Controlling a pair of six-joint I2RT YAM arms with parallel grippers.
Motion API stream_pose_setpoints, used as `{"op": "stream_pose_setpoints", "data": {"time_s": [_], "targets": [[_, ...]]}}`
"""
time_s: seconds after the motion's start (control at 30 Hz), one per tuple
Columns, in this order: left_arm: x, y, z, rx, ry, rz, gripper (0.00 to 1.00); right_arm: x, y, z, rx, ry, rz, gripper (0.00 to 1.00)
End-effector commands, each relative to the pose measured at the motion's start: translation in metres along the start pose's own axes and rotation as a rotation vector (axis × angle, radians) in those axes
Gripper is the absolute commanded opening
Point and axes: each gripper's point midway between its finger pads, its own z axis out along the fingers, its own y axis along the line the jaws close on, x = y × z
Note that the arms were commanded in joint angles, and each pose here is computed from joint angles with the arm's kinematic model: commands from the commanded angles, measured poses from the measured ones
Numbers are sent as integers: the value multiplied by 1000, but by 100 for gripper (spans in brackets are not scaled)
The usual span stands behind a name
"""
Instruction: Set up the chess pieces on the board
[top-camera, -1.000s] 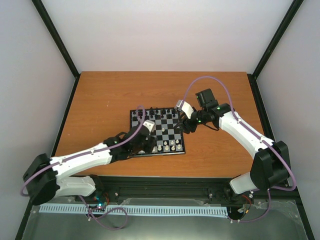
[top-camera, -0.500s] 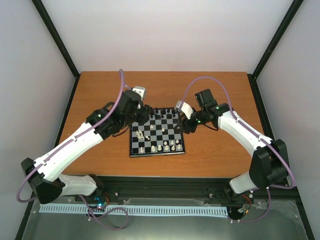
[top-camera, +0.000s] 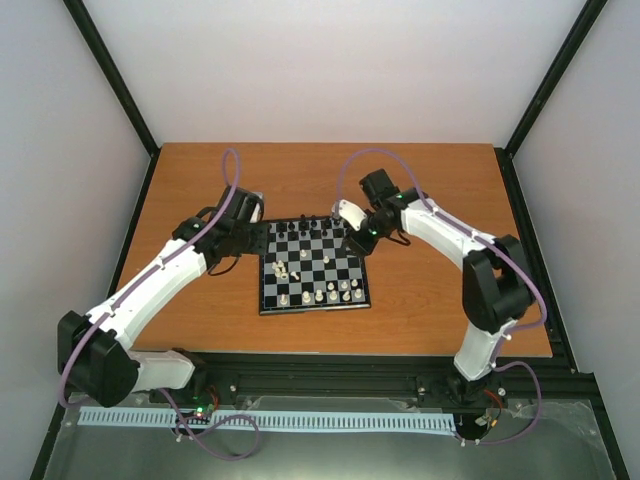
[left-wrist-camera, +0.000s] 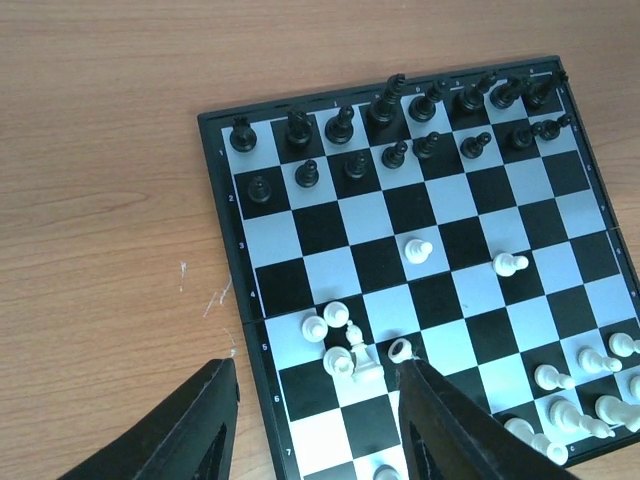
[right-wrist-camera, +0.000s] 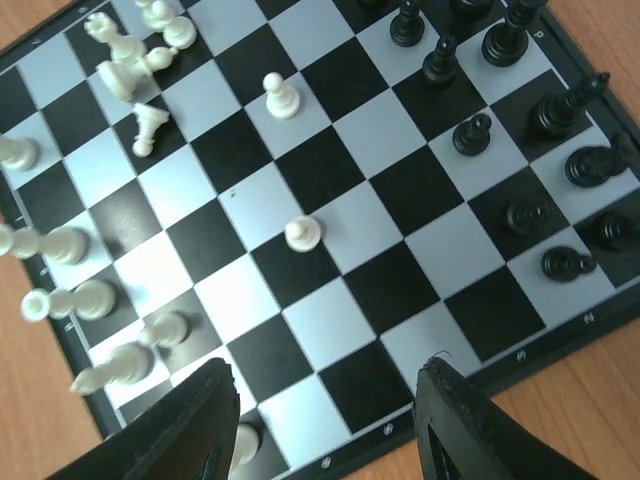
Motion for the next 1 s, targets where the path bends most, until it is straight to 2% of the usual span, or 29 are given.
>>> {"op": "stream_pose_setpoints", "data": {"time_s": [0.0, 0.33, 0.67, 0.87, 0.97], "targets": [[-13, 2, -14, -4, -60, 15, 48, -8, -8, 18, 29, 75, -30, 48], [-16, 9, -20, -34, -83, 18, 48, -13, -7, 64, 7, 186, -53, 51], [-16, 10, -19, -42, -83, 25, 48, -12, -6, 85, -13, 219, -46, 50], [-15, 10, -18, -42, -80, 27, 48, -15, 0, 93, -38, 228, -59, 43], [-15, 10, -18, -45, -78, 26, 48, -14, 4, 96, -50, 232, -63, 34]]}}
